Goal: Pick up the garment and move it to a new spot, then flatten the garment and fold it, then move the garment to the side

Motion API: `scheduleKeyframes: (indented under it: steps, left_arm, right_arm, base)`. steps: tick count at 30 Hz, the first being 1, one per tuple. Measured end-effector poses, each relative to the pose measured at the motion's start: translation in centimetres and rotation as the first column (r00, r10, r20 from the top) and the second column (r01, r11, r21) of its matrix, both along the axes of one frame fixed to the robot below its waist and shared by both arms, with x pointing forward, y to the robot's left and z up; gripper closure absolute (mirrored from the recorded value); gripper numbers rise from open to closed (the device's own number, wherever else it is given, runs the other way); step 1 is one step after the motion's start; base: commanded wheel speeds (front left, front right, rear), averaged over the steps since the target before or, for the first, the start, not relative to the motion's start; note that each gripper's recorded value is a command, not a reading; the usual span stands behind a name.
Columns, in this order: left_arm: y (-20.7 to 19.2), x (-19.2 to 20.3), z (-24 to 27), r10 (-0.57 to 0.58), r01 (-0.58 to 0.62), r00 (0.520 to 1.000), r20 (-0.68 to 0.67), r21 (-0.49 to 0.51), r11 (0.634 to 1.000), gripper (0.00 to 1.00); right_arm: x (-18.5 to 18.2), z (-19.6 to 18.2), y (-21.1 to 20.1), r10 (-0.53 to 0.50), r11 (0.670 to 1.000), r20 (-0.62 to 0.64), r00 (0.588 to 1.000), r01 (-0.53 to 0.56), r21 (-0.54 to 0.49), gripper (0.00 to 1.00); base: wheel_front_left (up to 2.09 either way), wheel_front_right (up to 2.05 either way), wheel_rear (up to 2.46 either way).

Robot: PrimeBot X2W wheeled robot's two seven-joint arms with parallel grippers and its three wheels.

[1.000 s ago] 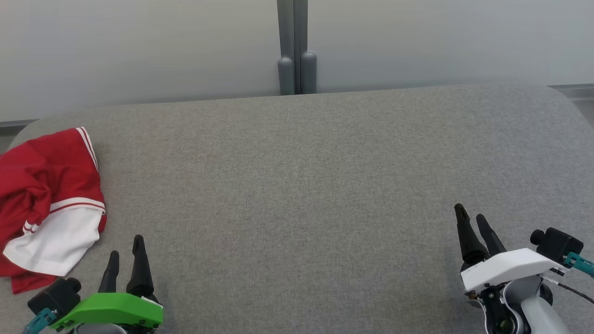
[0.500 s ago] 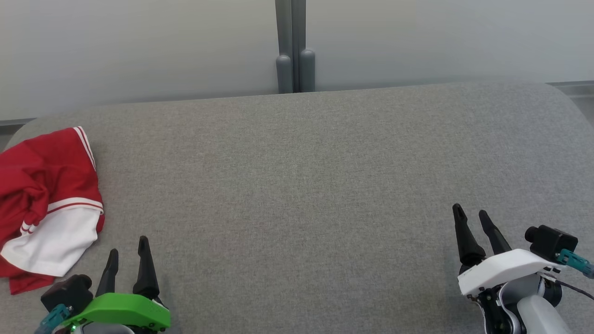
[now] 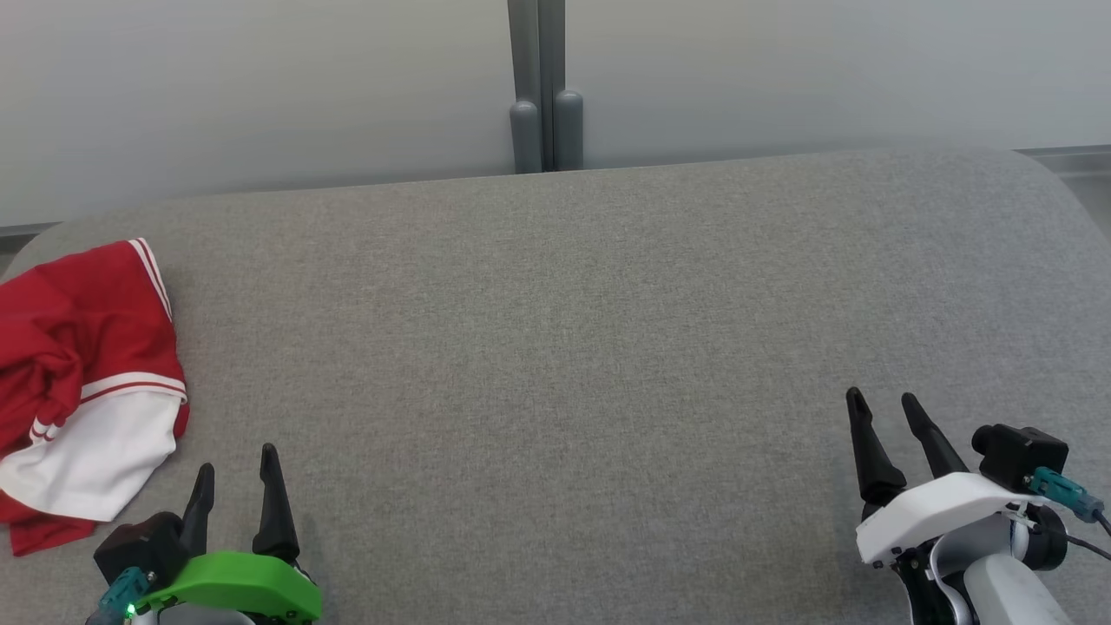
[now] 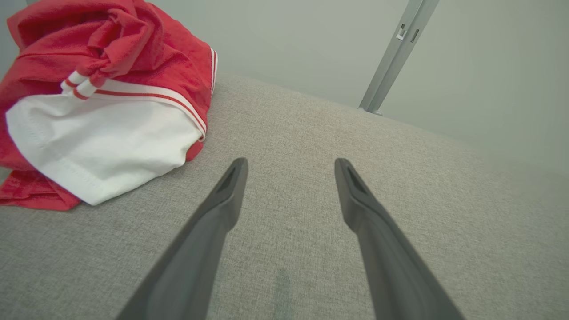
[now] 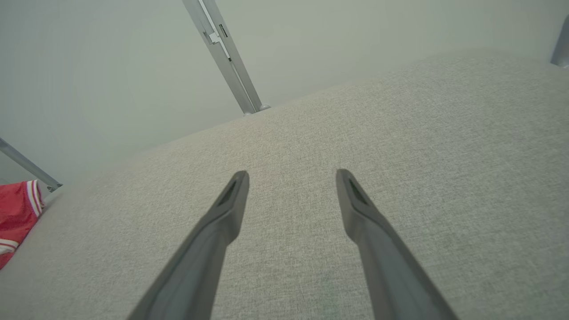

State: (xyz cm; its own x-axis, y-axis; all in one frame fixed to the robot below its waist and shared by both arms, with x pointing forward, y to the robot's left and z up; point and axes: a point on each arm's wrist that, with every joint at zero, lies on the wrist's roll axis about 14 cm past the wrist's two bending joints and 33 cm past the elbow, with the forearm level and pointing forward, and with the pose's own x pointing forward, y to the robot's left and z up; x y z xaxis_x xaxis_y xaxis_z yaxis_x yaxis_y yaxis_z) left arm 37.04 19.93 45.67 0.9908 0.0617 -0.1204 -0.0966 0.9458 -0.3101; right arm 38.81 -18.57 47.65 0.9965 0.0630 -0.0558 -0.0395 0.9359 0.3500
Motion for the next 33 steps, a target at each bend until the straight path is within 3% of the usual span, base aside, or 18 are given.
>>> scheduleKeyframes:
  steps: [18, 33]
  left_arm:
    - [-0.3, 0.6, 2.0, -0.044, 0.031, 0.997, 0.068, 0.181, 0.983, 0.00]
    - [-0.2, 0.4, 2.2, -0.062, 0.036, 0.995, 0.080, 0.291, 0.956, 0.00]
  right_arm:
    - [0.6, 3.4, -0.2, 0.017, 0.985, 0.132, 0.991, 0.006, -0.172, 0.00]
    - [0.7, 3.6, 0.1, 0.051, 0.958, 0.151, 0.987, -0.005, -0.288, 0.00]
  base:
    - [0.00, 0.00, 0.00]
    - [0.00, 0.00, 0.00]
